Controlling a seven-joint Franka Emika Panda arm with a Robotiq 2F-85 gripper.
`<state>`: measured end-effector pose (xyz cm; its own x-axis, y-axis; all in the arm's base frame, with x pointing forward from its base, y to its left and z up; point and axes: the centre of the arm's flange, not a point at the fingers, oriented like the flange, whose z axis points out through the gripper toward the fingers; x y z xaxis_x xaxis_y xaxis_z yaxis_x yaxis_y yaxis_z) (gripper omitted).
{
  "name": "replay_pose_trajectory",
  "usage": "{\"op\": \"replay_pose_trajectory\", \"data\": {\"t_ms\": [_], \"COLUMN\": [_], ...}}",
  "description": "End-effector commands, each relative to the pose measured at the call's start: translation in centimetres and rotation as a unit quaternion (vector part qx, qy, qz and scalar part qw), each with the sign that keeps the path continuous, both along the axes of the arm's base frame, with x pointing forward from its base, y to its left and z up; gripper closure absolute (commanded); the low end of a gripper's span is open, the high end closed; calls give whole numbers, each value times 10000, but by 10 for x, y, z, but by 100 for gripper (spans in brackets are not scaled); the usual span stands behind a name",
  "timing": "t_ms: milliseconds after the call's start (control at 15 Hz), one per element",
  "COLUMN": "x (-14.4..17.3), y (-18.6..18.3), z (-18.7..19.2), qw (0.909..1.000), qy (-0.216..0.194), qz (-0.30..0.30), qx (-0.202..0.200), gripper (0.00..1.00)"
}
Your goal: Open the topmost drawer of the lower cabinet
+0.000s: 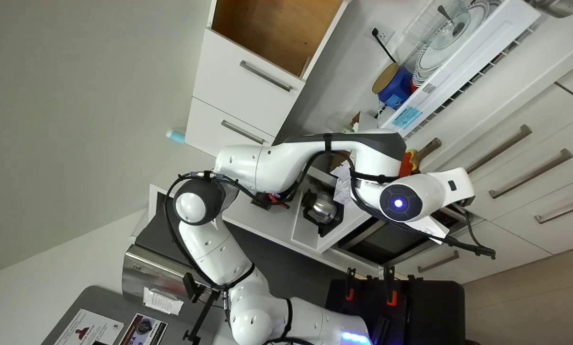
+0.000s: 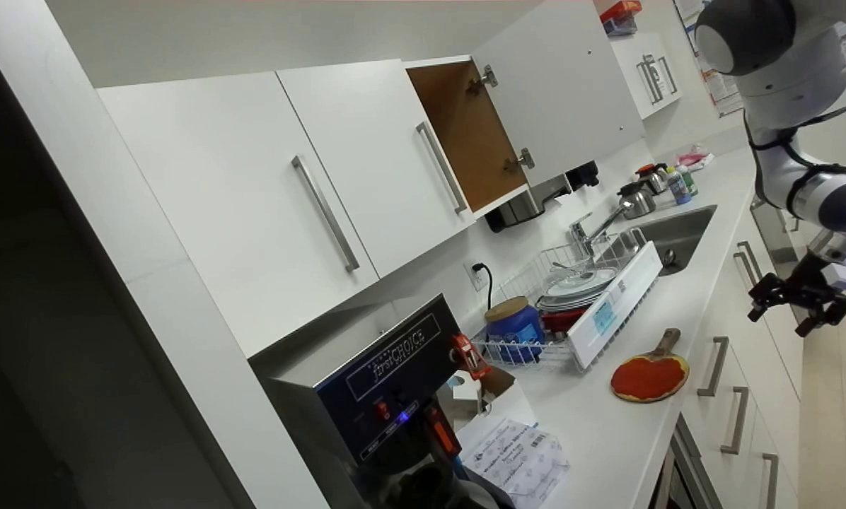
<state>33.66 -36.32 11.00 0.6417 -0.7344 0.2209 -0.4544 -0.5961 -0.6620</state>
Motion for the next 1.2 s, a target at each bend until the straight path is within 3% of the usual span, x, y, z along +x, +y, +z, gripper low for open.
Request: {"op": "replay_pose_trajectory", "data": {"t_ms": [0,467,1133], "x": [1,-7,52], "y": [-43,-90,-70], "z": [-32,-97,-148], "qw": [9992,9946,9885], "qy": [-119,-508,-752], "qz": [-252,-576,-944], "qx": [301,697,913], "gripper": [0,0,0]}}
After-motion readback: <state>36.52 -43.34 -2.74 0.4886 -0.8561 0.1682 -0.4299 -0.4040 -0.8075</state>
